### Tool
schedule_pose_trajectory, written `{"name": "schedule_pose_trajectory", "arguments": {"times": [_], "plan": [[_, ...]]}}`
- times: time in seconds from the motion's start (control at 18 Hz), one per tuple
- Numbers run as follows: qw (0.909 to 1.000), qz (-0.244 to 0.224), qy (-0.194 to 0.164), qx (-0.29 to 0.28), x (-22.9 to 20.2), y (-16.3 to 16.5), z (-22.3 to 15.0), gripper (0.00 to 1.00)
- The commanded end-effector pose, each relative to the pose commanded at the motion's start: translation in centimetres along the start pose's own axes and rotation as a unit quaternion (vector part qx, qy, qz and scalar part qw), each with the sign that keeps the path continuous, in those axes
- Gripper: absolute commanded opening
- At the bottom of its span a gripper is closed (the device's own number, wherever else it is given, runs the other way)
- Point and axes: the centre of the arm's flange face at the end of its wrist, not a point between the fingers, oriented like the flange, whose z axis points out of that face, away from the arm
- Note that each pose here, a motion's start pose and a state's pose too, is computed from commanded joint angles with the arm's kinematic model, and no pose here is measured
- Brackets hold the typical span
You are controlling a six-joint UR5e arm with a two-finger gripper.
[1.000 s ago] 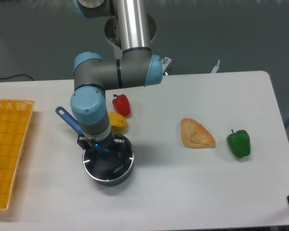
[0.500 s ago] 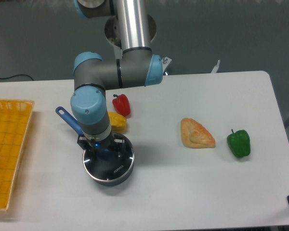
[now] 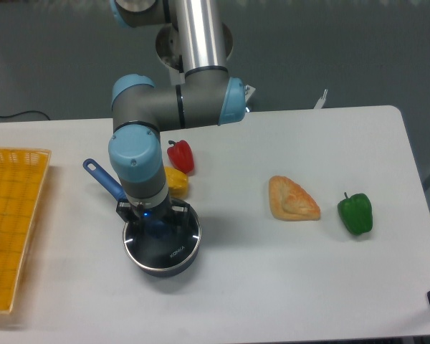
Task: Open the lid
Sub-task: 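Close the gripper on the blue lid knob, then lift the glass lid off the saucepan and move it aside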
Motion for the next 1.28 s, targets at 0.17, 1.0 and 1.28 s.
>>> {"name": "schedule_pose_trajectory", "arguments": {"times": [0.17, 1.0, 1.28], "plan": [[0.9998, 0.021, 0.000, 0.003, -0.3, 0.2, -0.6, 0.63], [0.9751, 0.221, -0.011, 0.007, -7.5, 1.3, -1.7, 0.62], [0.9609, 0.276, -0.014, 0.006, -10.1, 1.7, -1.8, 0.62]]}}
